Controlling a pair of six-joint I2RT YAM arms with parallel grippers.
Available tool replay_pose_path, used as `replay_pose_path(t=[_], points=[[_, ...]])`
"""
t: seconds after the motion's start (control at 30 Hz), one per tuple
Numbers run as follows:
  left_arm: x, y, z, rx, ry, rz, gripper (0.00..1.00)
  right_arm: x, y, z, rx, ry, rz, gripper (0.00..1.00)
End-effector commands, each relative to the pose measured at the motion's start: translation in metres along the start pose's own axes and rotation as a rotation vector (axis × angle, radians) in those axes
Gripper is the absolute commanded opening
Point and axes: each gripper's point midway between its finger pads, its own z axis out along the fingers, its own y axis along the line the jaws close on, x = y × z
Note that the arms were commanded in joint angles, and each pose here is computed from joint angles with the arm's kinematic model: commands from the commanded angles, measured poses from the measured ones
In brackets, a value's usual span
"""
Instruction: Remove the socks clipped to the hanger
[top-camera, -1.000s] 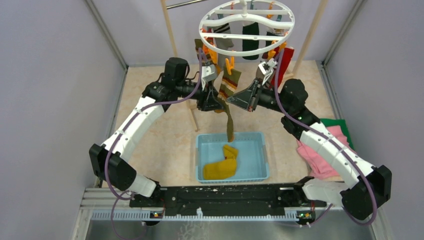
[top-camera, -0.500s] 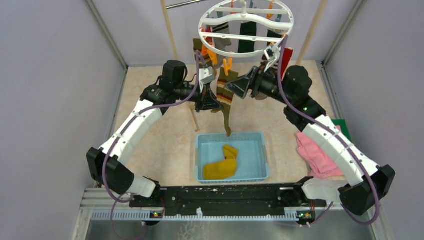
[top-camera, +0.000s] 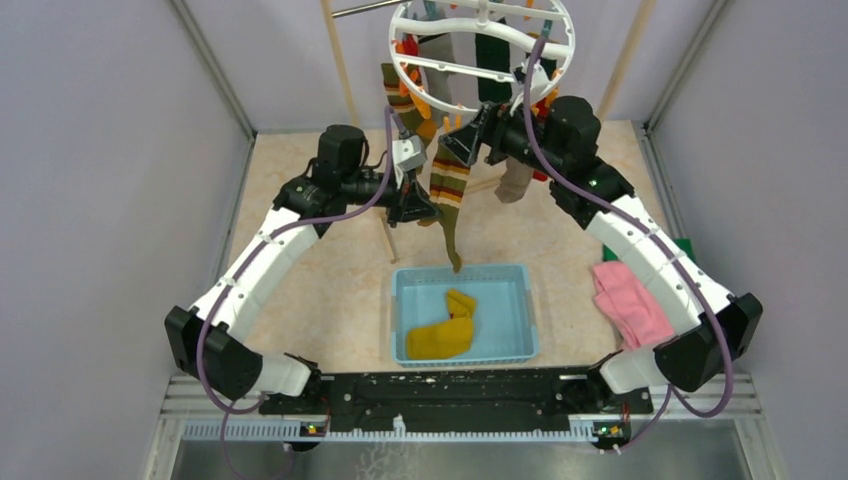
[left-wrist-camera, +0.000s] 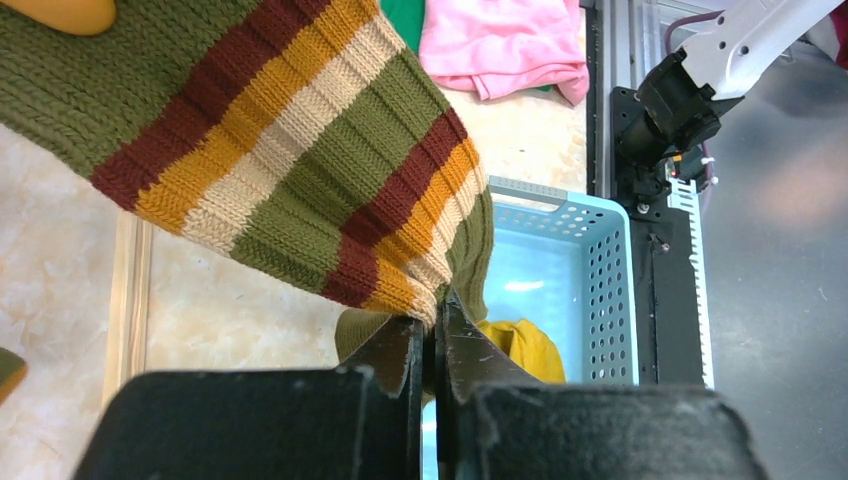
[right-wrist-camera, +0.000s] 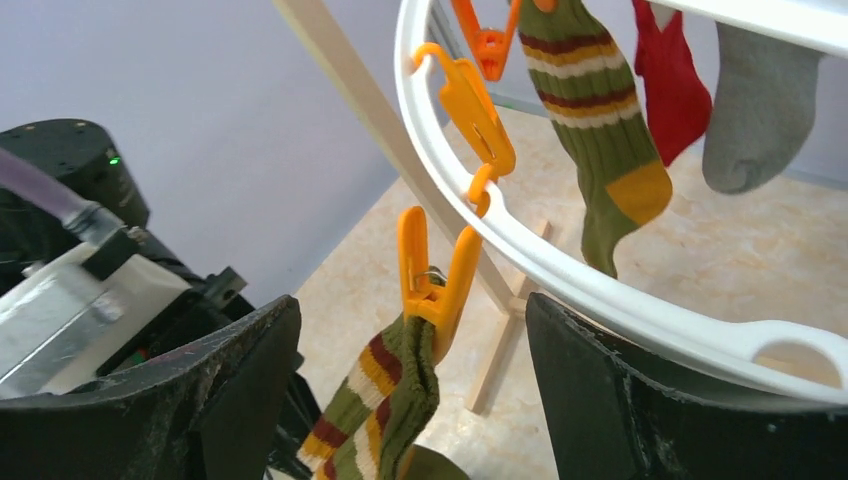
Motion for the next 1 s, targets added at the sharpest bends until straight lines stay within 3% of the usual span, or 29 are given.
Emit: replay_pose_path(t=[0.0,0.2,0.53,0.97], points=[[-0.012,0.000,-0.005,-0.028,-0.033,0.038,0.00,-0.032,0.008,0.001,0.002,-0.094,-0.043,0.81],[-0.011,0.003,-0.004,-0.040,-0.031,0.025,0.00,-0.021,0.013,0.006,0.057,-0.119,-0.047,0.78],[-0.008,0.001,-0.005,-0.046,-0.029,0.025,0.00,-0.035,0.003,-0.009,0.123,-0.329,-0.025,0.75],[-0.007,-0.001,-0.004,-0.048,-0.023,0.026,0.00,-0.045,0.008,0.006,0.091,-0.377,-0.029,0.63]])
